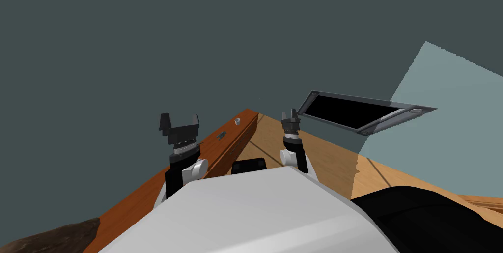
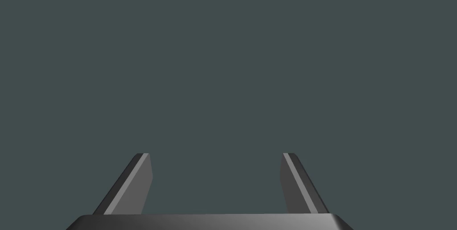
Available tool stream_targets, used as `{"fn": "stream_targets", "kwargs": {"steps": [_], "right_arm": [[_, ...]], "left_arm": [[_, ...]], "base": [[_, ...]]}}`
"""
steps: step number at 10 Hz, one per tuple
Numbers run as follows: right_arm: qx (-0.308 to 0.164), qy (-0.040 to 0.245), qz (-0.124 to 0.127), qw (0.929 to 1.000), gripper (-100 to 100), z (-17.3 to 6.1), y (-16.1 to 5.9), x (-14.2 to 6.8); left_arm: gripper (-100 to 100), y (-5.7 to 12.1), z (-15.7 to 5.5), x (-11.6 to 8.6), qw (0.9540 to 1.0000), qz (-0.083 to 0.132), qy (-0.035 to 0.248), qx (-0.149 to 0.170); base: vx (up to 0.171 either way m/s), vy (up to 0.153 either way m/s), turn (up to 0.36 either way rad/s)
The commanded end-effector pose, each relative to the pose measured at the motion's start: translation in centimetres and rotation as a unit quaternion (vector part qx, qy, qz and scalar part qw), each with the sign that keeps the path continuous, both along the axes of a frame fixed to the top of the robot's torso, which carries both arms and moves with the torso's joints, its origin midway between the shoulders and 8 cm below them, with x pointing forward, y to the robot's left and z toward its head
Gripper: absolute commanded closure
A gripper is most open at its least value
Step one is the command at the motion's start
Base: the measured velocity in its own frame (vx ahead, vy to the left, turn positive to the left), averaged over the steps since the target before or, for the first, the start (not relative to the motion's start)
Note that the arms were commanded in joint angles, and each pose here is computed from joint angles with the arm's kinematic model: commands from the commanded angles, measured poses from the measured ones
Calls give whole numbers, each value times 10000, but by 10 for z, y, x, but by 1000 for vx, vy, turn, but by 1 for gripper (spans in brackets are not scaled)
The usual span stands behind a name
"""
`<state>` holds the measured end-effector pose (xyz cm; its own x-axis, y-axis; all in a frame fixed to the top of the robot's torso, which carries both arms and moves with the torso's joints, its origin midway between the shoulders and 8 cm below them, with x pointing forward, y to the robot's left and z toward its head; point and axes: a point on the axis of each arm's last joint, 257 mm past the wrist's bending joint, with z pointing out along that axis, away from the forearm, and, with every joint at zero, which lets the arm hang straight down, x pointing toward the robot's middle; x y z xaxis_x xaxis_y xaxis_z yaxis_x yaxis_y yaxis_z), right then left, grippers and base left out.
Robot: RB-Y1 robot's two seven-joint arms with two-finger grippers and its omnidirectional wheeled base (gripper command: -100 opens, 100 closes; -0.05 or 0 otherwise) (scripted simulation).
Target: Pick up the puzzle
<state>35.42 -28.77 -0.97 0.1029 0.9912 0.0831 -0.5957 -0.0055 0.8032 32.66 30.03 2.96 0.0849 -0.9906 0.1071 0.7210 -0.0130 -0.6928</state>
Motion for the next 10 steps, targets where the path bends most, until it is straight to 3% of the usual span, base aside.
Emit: {"fn": "stream_targets", "kwargs": {"steps": [1,4,5,7,8,10], "right_arm": [[0,0,0,10000,0,0,0,0],[0,0,0,10000,0,0,0,0],[0,0,0,10000,0,0,0,0],[0,0,0,10000,0,0,0,0],[0,0,0,10000,0,0,0,0],[0,0,0,10000,0,0,0,0]], "left_arm": [[-100,4,-10,9,9998,-60,188,-13],[-100,18,-36,31,9977,-146,648,-132],[-100,18,-36,31,9977,-146,648,-132],[-100,33,-63,49,9936,-186,1069,-300],[-100,33,-63,49,9936,-186,1077,-302],[-100,52,-92,66,9871,-204,1498,-533]], "base": [[-28,-4,-50],[-48,7,-49],[-34,8,-25],[-30,12,-62],[-25,13,-30],[-29,16,-78]]}}
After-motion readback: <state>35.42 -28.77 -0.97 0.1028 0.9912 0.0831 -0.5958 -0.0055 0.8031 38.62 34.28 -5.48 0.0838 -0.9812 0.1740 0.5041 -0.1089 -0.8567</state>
